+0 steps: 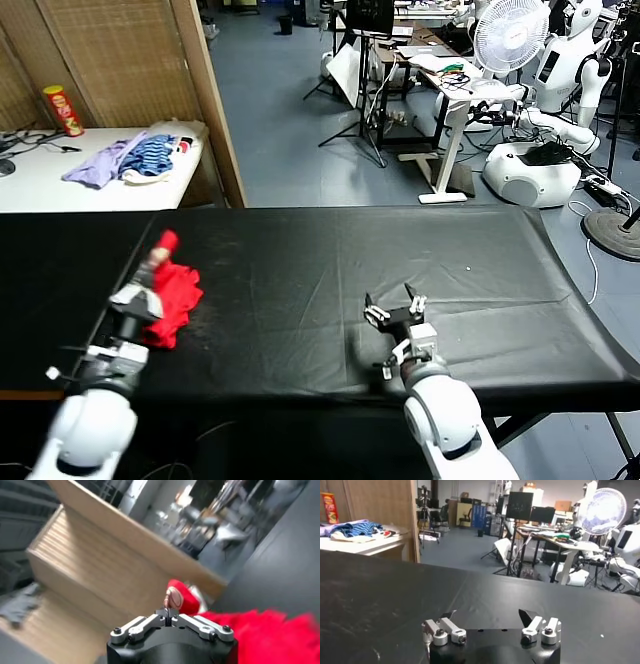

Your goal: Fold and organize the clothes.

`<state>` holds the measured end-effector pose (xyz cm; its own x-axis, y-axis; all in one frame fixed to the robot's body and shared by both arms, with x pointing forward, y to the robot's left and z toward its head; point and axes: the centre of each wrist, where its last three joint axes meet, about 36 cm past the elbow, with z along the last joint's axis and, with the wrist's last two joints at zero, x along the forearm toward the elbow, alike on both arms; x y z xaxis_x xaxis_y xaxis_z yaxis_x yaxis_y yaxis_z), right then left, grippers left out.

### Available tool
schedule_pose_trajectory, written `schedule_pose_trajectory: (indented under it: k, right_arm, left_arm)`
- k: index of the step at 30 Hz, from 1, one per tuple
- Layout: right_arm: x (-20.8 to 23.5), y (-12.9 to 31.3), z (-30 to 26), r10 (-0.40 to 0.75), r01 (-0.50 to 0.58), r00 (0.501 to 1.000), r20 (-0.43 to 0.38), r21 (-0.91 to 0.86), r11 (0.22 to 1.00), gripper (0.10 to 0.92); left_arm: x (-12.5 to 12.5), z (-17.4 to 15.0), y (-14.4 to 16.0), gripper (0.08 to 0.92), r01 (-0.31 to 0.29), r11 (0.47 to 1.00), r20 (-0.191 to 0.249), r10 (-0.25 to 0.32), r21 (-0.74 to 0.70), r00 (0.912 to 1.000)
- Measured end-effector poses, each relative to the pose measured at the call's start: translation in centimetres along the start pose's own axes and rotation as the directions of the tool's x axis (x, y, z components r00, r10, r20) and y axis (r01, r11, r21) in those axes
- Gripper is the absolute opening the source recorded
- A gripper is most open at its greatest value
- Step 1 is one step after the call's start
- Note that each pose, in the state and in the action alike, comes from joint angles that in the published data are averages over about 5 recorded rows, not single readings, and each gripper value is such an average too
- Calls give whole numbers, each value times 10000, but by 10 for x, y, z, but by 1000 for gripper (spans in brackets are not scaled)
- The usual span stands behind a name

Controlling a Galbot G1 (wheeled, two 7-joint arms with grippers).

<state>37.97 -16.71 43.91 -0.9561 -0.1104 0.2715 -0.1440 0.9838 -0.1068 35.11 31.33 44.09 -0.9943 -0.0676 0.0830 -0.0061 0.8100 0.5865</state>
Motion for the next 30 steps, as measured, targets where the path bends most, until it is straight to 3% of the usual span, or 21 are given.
schedule_pose_trajectory:
  k: [2,5,8,12,17,21,25,30]
  right_arm:
    - [1,-1,1,-74,74,10000,2,-21,10000,798]
    - [2,-1,3,-297,297,9996,11,-80,9995,798]
    - [2,0,5,-624,624,9980,-18,-200,9979,798]
    - [3,2,5,-1130,1124,9935,-158,-351,9930,798]
    - [1,7,5,-1912,1867,9805,-457,-876,9785,798]
    - [-3,15,2,-2696,2525,9589,-889,-1664,9532,798]
    - [-10,29,-2,-3498,3110,9286,-1236,-2548,9156,798]
    - [-25,49,1,-4133,3536,9001,-1377,-3233,8777,777]
  left_arm:
    - [4,-10,-22,141,-681,9821,-233,733,1757,9970]
    - [6,-27,-55,141,-1463,8952,-379,1785,4209,9832]
    - [5,-44,-83,141,-2004,7931,-96,2515,5752,9678]
    - [4,-58,-112,170,-2644,6937,462,3165,6699,9475]
    - [5,-72,-127,410,-3485,5939,1486,3593,7252,9213]
    - [6,-78,-126,627,-4022,5412,2322,3558,7385,9052]
    - [7,-80,-121,776,-4161,5251,2752,3273,7424,9040]
    - [11,-76,-113,797,-4027,5504,2860,2886,7313,9137]
